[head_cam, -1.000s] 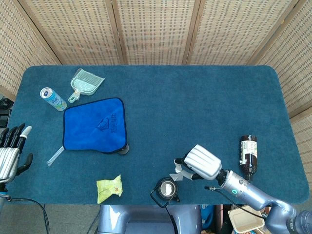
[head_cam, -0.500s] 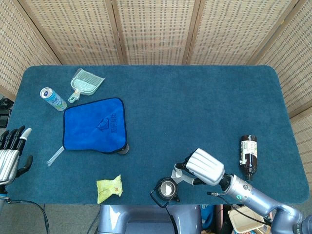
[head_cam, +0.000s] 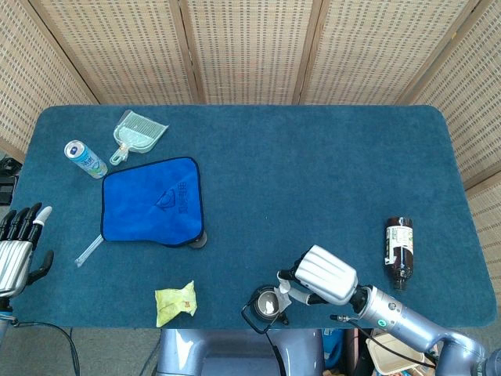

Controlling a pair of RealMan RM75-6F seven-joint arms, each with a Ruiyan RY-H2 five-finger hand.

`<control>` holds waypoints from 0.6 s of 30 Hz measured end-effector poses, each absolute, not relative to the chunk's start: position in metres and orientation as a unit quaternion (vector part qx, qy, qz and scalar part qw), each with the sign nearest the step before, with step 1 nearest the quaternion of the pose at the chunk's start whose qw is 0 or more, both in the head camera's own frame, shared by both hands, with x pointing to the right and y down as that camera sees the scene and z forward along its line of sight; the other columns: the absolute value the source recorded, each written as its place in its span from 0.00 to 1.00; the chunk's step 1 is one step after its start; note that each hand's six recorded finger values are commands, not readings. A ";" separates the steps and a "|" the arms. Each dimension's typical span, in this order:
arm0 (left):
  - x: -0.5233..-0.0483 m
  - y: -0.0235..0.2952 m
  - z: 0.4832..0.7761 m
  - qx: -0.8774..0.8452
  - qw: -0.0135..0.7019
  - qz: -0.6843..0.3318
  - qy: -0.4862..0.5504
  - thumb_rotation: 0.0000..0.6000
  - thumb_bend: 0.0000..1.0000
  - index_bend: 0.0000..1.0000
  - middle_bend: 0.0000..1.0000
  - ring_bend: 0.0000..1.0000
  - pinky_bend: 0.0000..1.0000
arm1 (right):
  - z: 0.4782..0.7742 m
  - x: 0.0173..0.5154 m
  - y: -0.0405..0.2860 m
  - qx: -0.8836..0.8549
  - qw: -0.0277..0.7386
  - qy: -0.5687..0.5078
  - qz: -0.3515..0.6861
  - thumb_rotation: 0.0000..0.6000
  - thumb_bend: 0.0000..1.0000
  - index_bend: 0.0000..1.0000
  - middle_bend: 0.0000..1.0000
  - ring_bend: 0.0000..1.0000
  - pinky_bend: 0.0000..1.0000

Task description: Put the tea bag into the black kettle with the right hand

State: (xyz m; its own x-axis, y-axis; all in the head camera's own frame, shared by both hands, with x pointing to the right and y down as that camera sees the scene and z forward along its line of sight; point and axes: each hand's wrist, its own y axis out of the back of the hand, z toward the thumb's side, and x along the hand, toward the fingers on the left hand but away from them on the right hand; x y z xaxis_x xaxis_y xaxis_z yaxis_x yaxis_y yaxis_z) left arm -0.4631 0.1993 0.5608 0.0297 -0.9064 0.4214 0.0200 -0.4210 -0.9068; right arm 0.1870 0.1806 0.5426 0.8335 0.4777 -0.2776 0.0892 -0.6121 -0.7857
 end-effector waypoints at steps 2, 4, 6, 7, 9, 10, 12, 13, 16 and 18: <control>-0.463 0.199 0.561 -0.601 0.392 -0.591 0.368 1.00 0.48 0.03 0.00 0.00 0.00 | 0.543 0.187 0.181 -0.866 0.408 -0.163 0.238 1.00 0.80 0.63 0.90 0.85 0.89; -0.462 0.199 0.562 -0.602 0.392 -0.591 0.368 1.00 0.48 0.03 0.00 0.00 0.00 | 0.544 0.186 0.182 -0.866 0.408 -0.161 0.239 1.00 0.80 0.63 0.90 0.85 0.89; -0.462 0.199 0.562 -0.602 0.391 -0.591 0.368 1.00 0.48 0.03 0.00 0.00 0.00 | 0.544 0.185 0.182 -0.866 0.408 -0.160 0.239 1.00 0.80 0.63 0.90 0.85 0.89; -0.463 0.199 0.562 -0.602 0.391 -0.591 0.368 1.00 0.48 0.03 0.00 0.00 0.00 | 0.543 0.185 0.183 -0.867 0.409 -0.160 0.237 1.00 0.80 0.63 0.90 0.85 0.89; -0.463 0.199 0.562 -0.602 0.391 -0.591 0.368 1.00 0.48 0.03 0.00 0.00 0.00 | 0.542 0.183 0.183 -0.867 0.410 -0.160 0.235 1.00 0.80 0.63 0.90 0.85 0.89; -0.463 0.199 0.562 -0.601 0.391 -0.591 0.368 1.00 0.48 0.03 0.00 0.00 0.00 | 0.542 0.183 0.183 -0.866 0.411 -0.160 0.234 1.00 0.80 0.63 0.90 0.85 0.89; -0.463 0.199 0.562 -0.601 0.391 -0.591 0.369 1.00 0.48 0.03 0.00 0.00 0.00 | 0.540 0.182 0.183 -0.866 0.413 -0.161 0.232 1.00 0.80 0.63 0.90 0.85 0.89; -0.464 0.199 0.561 -0.601 0.391 -0.592 0.369 1.00 0.48 0.03 0.00 0.00 0.00 | 0.539 0.181 0.182 -0.866 0.414 -0.161 0.231 1.00 0.80 0.63 0.90 0.85 0.89; -0.465 0.199 0.561 -0.600 0.390 -0.593 0.370 1.00 0.48 0.03 0.00 0.00 0.00 | 0.537 0.179 0.182 -0.865 0.417 -0.159 0.230 1.00 0.80 0.63 0.90 0.85 0.89; -0.465 0.200 0.562 -0.600 0.389 -0.593 0.370 1.00 0.48 0.03 0.00 0.00 0.00 | 0.537 0.178 0.183 -0.865 0.417 -0.156 0.231 1.00 0.80 0.63 0.90 0.85 0.89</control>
State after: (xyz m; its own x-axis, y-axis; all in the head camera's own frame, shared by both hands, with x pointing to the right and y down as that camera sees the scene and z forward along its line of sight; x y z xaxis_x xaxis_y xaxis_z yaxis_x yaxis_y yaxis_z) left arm -0.4653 0.1998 0.5617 0.0230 -0.9056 0.4234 0.0184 -0.4231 -0.9059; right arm 0.1780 0.1827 0.5372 0.8449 0.4624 -0.2691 0.0775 -0.6034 -0.7937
